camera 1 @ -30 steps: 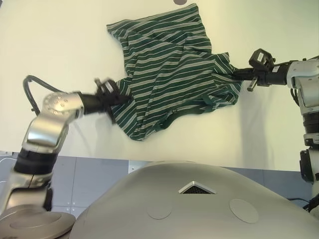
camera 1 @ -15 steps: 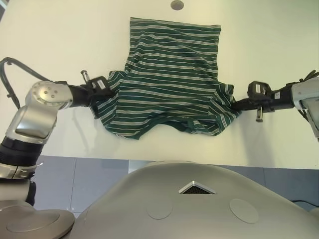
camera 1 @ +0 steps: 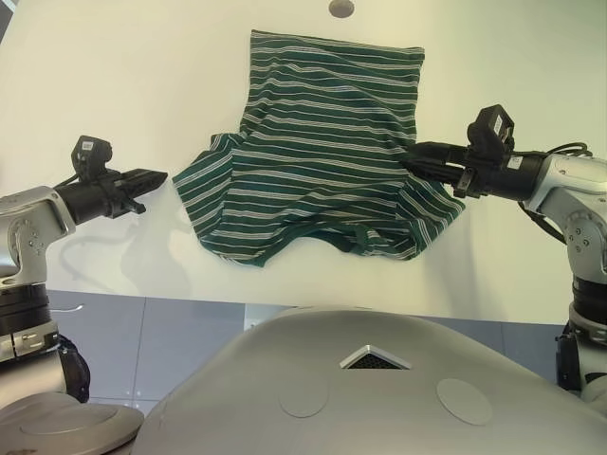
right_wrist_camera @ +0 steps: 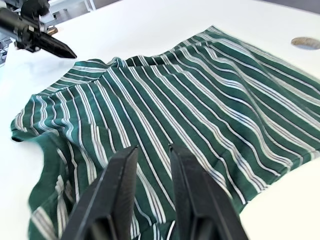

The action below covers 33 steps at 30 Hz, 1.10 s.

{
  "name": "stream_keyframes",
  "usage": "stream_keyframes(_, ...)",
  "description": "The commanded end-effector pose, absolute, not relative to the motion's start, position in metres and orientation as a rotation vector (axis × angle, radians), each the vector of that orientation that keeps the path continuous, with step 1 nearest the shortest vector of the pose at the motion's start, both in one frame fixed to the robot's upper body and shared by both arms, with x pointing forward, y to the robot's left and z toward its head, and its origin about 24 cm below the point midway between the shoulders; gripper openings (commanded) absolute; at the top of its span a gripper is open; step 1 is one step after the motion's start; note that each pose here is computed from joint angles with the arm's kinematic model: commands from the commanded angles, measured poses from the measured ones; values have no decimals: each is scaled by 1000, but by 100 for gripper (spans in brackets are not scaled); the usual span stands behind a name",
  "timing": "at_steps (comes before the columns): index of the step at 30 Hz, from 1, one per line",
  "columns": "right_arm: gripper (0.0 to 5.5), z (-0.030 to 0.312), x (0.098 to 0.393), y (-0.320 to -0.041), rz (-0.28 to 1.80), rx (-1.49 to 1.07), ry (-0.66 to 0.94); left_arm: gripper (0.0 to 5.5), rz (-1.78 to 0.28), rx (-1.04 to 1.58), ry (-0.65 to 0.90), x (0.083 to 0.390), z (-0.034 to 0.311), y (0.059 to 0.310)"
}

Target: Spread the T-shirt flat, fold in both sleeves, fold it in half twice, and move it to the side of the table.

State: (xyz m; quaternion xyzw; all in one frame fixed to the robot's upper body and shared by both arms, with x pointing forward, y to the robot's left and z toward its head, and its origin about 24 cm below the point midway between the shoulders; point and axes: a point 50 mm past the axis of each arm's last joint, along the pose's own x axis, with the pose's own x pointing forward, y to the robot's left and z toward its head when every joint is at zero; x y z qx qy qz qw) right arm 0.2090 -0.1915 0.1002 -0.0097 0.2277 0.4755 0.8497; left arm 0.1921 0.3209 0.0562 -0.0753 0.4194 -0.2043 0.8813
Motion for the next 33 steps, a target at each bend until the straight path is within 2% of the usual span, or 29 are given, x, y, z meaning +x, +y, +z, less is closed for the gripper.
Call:
stream_keyframes(1, 116, 97, 208, -191, 959, -22, 482, 96, -466, -220, 921, 202, 48, 319)
stream_keyframes(5, 116, 93, 202, -185, 998, -66, 503, 96, -551, -262, 999, 189, 46, 316)
stream_keyframes(10, 116, 68, 174, -142, 1235, -119, 586, 96, -572, -246, 1014, 194, 44, 312)
stream_keyframes(15, 116, 28, 157, -150, 1356, -441, 765, 96, -585, -223, 1028, 195, 37, 308)
stream_keyframes(22, 116, 51, 142, -148, 1578, -373, 715, 96, -572, -233, 1030, 190, 27, 302)
stream_keyframes(26, 116, 60, 152, -145, 1548, -368, 642, 96, -568, -245, 1020, 188, 24, 298)
stream_keyframes(30, 116, 64, 144, -153, 1628, -362, 692, 96, -587, -271, 1007, 184, 24, 294)
stream_keyframes(33, 119, 68, 163, -153, 1507, -337, 622, 49, -611, -287, 999, 183, 27, 292)
